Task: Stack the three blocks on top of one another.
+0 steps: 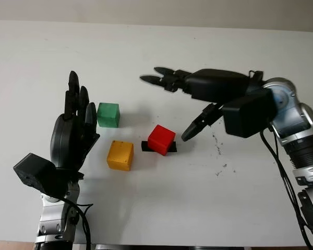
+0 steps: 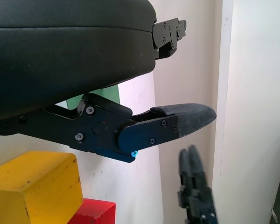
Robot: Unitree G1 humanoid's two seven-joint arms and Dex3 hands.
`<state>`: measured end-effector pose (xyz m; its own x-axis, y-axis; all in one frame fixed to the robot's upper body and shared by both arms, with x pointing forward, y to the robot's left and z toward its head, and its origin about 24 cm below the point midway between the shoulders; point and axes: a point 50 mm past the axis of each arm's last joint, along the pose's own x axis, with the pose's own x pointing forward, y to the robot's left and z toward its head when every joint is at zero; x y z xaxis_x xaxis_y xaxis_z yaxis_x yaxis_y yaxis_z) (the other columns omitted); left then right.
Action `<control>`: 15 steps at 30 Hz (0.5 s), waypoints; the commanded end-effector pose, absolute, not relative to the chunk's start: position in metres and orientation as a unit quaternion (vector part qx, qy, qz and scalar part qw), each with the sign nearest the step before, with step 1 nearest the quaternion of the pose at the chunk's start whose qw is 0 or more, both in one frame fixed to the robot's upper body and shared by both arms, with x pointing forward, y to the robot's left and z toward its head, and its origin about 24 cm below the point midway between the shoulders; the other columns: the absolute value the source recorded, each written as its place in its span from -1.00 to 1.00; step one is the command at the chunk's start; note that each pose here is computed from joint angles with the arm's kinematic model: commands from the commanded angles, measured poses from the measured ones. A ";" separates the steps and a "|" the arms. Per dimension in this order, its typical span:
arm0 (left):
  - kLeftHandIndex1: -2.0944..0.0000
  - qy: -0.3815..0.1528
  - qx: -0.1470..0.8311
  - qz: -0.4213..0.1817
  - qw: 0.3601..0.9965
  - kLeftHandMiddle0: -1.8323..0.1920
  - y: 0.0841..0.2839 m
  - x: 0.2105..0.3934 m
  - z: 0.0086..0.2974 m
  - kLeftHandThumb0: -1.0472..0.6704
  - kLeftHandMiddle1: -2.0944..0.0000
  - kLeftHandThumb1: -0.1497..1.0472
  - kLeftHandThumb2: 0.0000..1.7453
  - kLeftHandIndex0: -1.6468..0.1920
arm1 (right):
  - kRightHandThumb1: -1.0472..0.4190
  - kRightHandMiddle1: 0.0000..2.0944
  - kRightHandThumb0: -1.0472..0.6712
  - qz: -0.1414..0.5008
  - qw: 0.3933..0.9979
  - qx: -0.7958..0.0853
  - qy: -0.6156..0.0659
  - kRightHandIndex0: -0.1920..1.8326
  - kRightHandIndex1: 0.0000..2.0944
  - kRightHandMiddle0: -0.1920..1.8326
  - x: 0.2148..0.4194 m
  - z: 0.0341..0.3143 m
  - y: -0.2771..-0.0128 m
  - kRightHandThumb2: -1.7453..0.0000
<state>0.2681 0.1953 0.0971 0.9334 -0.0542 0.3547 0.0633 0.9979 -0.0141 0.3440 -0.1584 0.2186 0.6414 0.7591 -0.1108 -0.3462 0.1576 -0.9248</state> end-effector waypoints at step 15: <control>1.00 -0.183 -0.010 -0.032 0.983 1.00 0.198 0.264 0.098 -0.53 1.00 1.00 -0.32 1.00 | -1.00 -1.00 -0.76 0.179 0.965 -0.149 -0.116 -1.00 -1.00 -1.00 0.308 0.119 -0.176 0.21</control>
